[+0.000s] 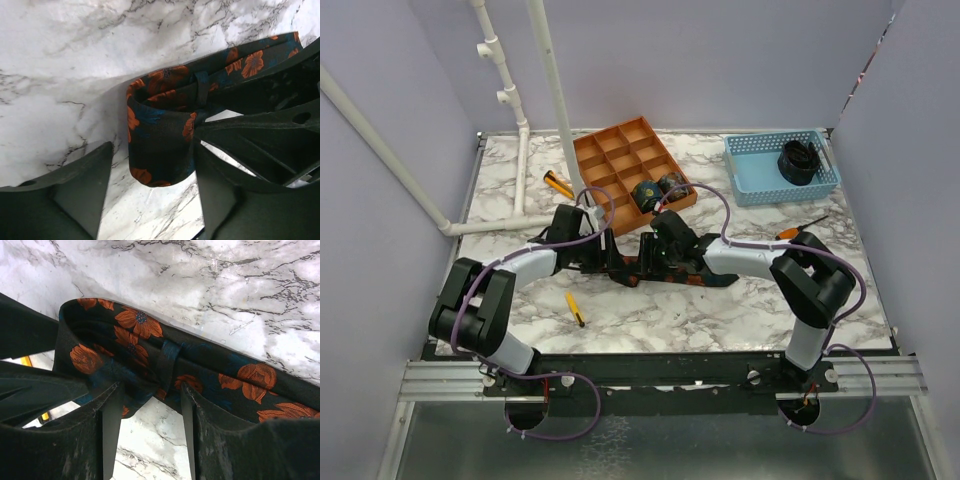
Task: Roll the ties
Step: Roll the tie at the center of the board.
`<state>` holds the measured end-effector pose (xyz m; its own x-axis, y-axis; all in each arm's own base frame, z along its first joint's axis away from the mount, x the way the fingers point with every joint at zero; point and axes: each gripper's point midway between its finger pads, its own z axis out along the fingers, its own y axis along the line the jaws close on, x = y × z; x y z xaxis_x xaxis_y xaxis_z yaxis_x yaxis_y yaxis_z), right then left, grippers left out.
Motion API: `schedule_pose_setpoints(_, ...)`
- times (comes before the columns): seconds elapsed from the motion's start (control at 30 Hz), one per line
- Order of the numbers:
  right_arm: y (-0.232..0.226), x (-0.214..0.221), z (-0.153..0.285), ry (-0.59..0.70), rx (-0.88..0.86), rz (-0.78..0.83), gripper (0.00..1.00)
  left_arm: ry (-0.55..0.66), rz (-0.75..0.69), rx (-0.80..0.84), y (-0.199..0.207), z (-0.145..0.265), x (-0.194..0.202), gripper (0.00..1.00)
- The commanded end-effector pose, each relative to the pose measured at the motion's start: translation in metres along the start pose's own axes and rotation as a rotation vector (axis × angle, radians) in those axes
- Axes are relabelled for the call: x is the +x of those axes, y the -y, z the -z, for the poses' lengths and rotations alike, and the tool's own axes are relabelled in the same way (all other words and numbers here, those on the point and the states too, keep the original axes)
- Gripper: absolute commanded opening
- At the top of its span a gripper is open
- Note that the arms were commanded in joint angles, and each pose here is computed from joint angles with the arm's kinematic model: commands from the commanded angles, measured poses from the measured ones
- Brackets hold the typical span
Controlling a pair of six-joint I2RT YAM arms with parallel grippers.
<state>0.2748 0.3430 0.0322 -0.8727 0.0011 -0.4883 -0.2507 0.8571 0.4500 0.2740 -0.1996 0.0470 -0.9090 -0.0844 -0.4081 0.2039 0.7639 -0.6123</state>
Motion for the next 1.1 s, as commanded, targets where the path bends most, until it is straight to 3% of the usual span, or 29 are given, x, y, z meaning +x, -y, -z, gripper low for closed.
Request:
schedule_pose_setpoints(0.0,0.008,0.009,0.006,-0.033,0.005,0.028,0.51,-0.056,-0.029,0.055,0.011,-0.008,0.007,0.62)
schedule_pose_setpoints(0.17,0.004,0.005,0.011,-0.019,-0.003,0.026,0.53,-0.078,-0.018,0.038,0.008,-0.014,0.014,0.67)
schedule_pose_setpoints(0.5,-0.003,-0.01,0.064,0.066,-0.026,0.074,0.6,0.005,0.004,-0.005,0.01,-0.003,-0.001,0.76)
schedule_pose_setpoints(0.83,0.034,0.07,0.069,-0.055,-0.018,0.024,0.37,0.094,0.042,-0.054,0.007,0.014,-0.007,0.79)
schedule_pose_setpoints(1.07,-0.007,0.078,0.062,-0.042,-0.073,0.103,0.33,0.332,0.087,-0.184,-0.003,0.054,-0.038,0.82)
